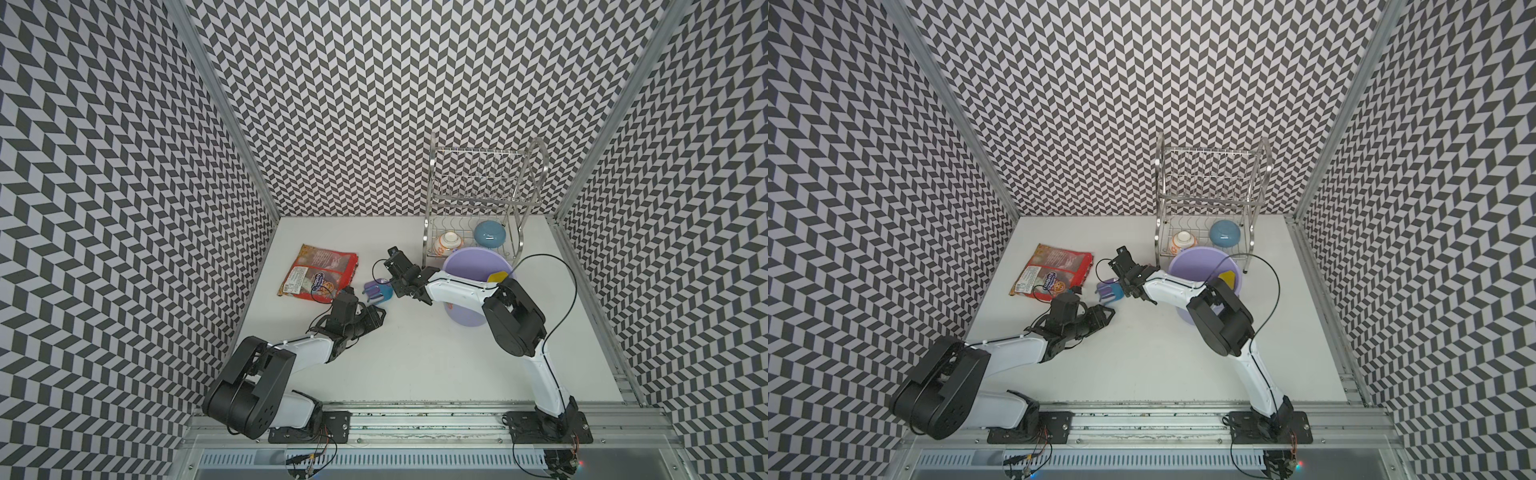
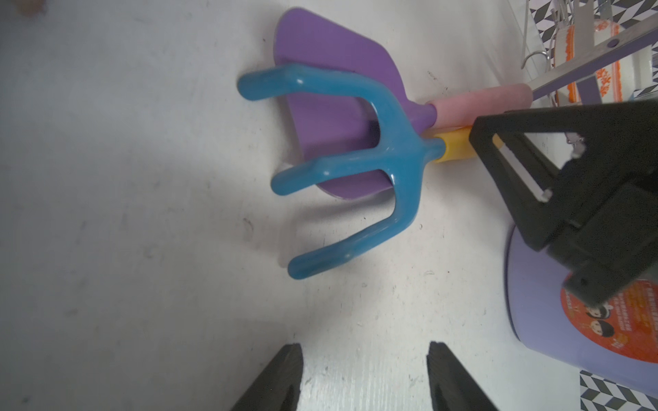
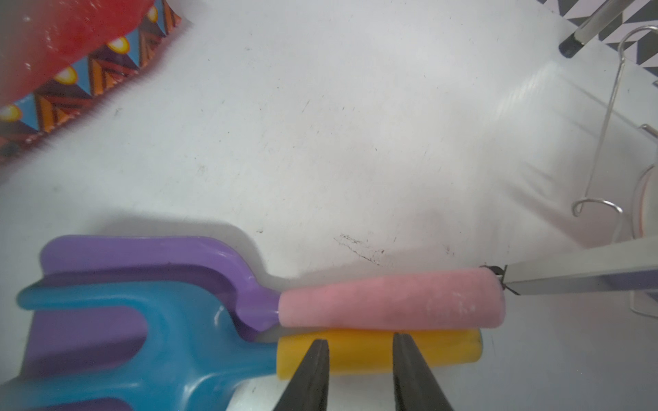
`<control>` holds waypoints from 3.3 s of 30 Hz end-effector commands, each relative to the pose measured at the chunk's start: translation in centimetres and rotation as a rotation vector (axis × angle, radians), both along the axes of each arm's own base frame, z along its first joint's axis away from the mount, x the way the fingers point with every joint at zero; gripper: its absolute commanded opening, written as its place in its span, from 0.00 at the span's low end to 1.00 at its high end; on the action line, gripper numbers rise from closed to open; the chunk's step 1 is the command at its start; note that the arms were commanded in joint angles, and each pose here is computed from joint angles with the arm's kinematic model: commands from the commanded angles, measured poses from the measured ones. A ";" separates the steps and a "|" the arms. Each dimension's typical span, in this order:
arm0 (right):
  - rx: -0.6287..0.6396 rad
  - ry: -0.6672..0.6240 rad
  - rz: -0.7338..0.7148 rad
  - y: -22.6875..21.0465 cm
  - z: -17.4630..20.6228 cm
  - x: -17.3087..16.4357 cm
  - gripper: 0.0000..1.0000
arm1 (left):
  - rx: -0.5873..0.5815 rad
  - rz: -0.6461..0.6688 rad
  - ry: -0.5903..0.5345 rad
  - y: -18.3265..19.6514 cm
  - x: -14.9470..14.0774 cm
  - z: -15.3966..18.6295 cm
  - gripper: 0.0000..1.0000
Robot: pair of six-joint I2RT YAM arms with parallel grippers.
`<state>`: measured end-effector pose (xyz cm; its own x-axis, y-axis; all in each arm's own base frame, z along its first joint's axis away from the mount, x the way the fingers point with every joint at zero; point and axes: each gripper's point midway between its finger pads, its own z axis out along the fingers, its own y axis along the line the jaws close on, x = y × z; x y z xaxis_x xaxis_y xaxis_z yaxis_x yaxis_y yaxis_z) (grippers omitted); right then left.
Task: Organize the gardening tools
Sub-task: Pick up the gardening tool from the center of the board.
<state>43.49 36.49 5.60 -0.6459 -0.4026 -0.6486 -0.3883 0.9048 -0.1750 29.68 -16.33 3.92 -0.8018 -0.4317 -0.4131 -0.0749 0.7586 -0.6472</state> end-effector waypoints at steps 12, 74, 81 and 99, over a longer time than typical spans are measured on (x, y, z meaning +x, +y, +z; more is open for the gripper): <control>-0.013 0.026 -0.022 0.0 -2.9 2.4 0.33 | 0.033 0.006 -0.031 0.0 1.1 0.6 0.65; -0.084 0.315 0.343 -1.5 -3.9 -14.2 0.72 | 0.108 0.182 -0.181 5.9 4.4 7.2 1.00; -0.044 0.363 0.416 0.0 -3.6 -17.4 0.50 | 0.108 0.203 -0.195 6.5 4.4 8.0 1.00; 0.103 0.104 0.405 1.7 3.5 -17.9 0.00 | 0.080 0.209 -0.270 7.1 4.3 12.1 1.00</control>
<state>23.70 36.39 3.47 -0.5599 -0.6904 -0.4581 -0.7624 0.6457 -0.0414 33.39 -9.07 13.08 -0.5907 -0.5327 -0.6060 -0.1166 0.7996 -0.5891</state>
